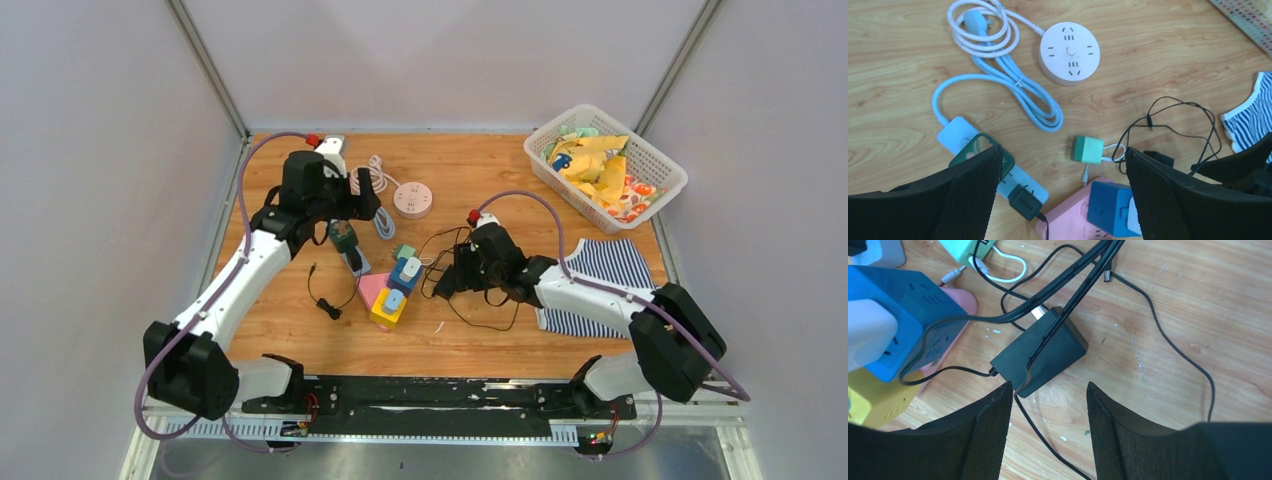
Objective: Insert the plug
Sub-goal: Pick up the plug from the center of the board.
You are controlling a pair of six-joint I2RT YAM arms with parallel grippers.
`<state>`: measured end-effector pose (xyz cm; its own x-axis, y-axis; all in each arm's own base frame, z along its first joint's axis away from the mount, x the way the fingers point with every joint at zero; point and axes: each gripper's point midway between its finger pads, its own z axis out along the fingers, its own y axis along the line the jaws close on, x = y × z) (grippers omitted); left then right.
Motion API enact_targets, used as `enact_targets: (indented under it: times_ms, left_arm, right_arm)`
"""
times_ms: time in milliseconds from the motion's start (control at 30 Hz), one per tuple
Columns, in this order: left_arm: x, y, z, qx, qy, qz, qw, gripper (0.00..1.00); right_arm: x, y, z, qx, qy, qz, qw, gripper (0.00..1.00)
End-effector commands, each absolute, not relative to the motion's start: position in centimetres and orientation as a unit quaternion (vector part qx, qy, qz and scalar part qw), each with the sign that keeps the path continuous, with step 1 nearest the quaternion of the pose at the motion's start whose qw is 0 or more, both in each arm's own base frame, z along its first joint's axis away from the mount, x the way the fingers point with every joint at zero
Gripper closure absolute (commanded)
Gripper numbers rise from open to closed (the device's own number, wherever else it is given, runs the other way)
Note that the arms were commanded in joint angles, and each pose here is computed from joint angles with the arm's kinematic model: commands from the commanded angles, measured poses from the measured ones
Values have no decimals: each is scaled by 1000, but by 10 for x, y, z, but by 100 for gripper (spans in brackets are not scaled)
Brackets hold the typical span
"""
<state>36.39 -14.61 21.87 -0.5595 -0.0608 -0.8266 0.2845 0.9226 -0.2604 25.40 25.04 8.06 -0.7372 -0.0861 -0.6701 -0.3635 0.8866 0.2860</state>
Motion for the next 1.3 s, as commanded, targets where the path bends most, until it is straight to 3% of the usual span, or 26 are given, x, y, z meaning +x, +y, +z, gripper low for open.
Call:
enact_targets:
  times_ms: [0, 167, 333, 633, 733, 933, 1267]
  left_arm:
    - [355, -129, 213, 65, 861, -145, 483, 6]
    - [349, -119, 209, 67, 862, -123, 487, 4]
    - [348, -118, 208, 69, 862, -121, 487, 3]
    - [347, -115, 205, 62, 863, -115, 487, 1]
    - [347, -115, 205, 56, 864, -118, 486, 0]
    - [346, -111, 204, 34, 869, -112, 481, 0]
    - [343, -137, 215, 64, 860, -179, 474, 6]
  right_arm:
    - [256, 256, 64, -78, 920, 215, 318, 40]
    - [267, 256, 49, -61, 926, 198, 317, 39]
    - [268, 261, 49, -2, 929, 212, 302, 25]
    - [269, 270, 32, 16, 940, 205, 271, 26]
    - [270, 266, 30, 10, 943, 192, 271, 33]
    - [272, 235, 38, -12, 944, 131, 302, 71]
    - [276, 184, 70, -41, 934, 73, 347, 80]
